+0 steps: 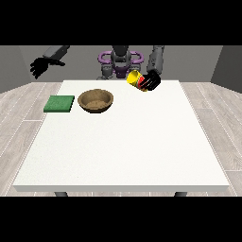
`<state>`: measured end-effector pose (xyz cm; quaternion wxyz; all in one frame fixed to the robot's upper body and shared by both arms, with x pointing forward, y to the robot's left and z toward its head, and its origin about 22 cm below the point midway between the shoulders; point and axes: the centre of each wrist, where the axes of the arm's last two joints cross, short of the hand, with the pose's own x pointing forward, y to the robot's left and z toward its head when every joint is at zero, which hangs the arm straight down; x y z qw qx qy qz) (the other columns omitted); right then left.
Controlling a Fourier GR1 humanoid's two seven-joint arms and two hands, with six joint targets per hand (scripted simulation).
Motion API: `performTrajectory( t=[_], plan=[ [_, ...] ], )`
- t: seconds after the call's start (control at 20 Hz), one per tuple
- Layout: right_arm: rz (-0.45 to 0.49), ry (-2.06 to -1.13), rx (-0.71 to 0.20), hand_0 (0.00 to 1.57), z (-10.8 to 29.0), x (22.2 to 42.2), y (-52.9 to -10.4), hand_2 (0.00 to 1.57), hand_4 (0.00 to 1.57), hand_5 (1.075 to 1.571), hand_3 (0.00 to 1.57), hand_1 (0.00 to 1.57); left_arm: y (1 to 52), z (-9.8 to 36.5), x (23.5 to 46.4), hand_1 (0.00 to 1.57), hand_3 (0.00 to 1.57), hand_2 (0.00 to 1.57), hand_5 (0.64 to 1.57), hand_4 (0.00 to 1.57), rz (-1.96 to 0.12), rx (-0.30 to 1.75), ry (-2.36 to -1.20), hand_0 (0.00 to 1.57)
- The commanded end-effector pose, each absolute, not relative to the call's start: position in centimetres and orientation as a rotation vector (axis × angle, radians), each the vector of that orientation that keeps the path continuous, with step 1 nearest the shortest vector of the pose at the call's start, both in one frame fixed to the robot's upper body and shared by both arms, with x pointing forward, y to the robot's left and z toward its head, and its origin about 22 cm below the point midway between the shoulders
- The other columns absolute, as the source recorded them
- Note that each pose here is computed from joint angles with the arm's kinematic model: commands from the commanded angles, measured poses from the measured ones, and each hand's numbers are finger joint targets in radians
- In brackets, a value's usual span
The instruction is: Pick the cup and pour the ball into the bowl, then pick the bowl and place it on the pad
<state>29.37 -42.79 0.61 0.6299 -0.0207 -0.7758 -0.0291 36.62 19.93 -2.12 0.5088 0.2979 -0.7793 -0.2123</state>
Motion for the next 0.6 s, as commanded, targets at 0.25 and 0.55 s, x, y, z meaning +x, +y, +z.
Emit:
performTrajectory(
  t=[0.25,0.55],
  plan=[
    [-0.128,-1.628,-0.115,0.0,-3.4,25.1,-45.6,0.0,0.0,1.558,0.0,0.0,13.1,-3.1,35.1,1.35,1.57,1.57,1.569,1.05,-0.869,0.883,-1.769,1.35],
    [-0.154,-1.671,-0.124,0.0,-4.6,24.5,-45.9,0.0,0.0,1.554,0.0,0.0,10.7,1.7,36.6,1.35,1.57,1.57,1.569,1.05,-0.914,0.903,-1.785,1.35]
  ],
)
